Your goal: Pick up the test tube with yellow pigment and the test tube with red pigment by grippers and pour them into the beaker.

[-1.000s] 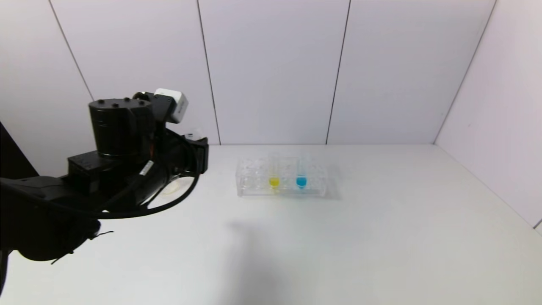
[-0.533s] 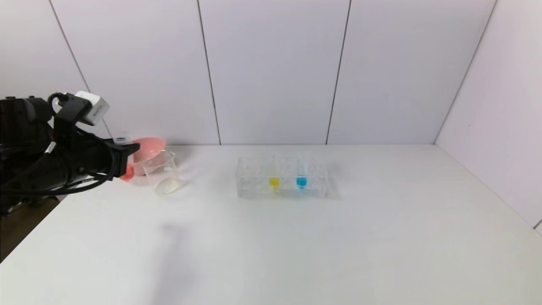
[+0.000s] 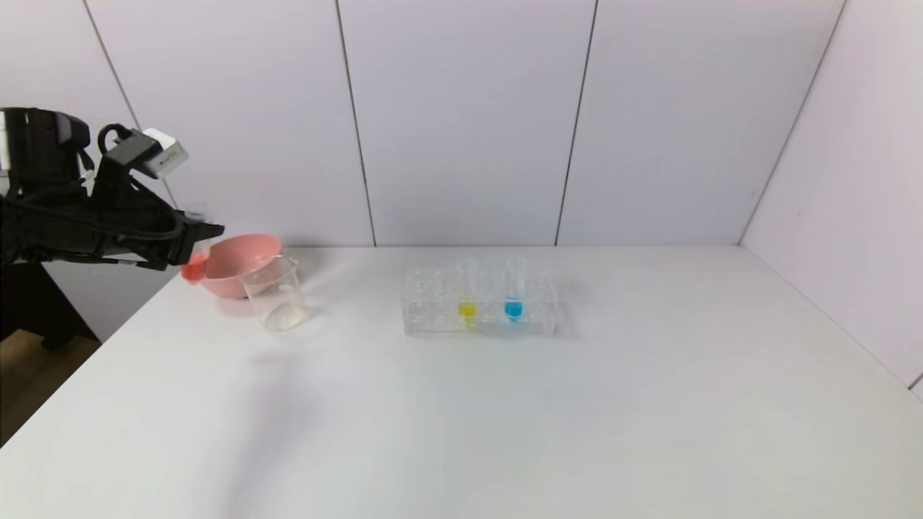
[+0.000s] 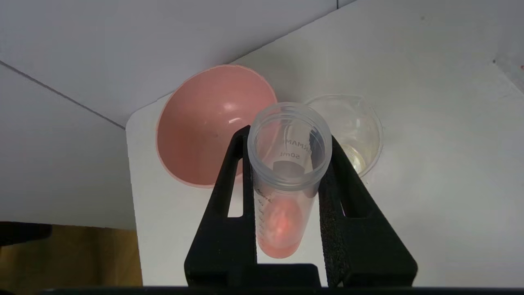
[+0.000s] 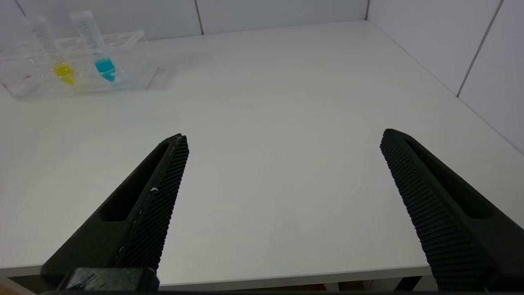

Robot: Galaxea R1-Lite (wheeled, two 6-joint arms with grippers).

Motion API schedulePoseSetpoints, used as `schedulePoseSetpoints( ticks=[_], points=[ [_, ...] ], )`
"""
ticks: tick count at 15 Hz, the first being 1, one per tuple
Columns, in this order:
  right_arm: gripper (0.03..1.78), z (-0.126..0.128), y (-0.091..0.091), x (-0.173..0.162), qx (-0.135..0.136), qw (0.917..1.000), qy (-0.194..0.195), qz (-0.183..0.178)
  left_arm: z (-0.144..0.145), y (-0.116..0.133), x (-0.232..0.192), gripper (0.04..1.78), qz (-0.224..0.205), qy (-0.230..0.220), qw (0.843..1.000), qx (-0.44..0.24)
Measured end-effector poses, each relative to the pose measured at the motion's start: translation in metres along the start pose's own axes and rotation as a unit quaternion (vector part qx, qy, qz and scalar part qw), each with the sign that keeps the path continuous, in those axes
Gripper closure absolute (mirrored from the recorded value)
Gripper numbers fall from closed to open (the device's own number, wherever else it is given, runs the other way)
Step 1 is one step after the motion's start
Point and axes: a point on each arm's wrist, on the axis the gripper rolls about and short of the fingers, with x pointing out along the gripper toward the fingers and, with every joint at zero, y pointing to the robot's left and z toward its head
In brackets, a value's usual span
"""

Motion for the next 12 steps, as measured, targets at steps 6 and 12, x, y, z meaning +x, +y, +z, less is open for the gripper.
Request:
schedulePoseSetpoints(
  ticks=[6, 12],
  points=[
    [0.1, 0.0, 0.0, 0.0, 0.0, 1.0, 0.0, 0.0, 0.011, 0.014, 0.017, 1.37, -0.078, 0.087, 0.989, 0.088],
    [0.1, 0.0, 0.0, 0.0, 0.0, 1.0, 0.0, 0.0, 0.02, 0.018, 0.024, 1.37, -0.132, 0.143, 0.973, 0.121]
  ],
)
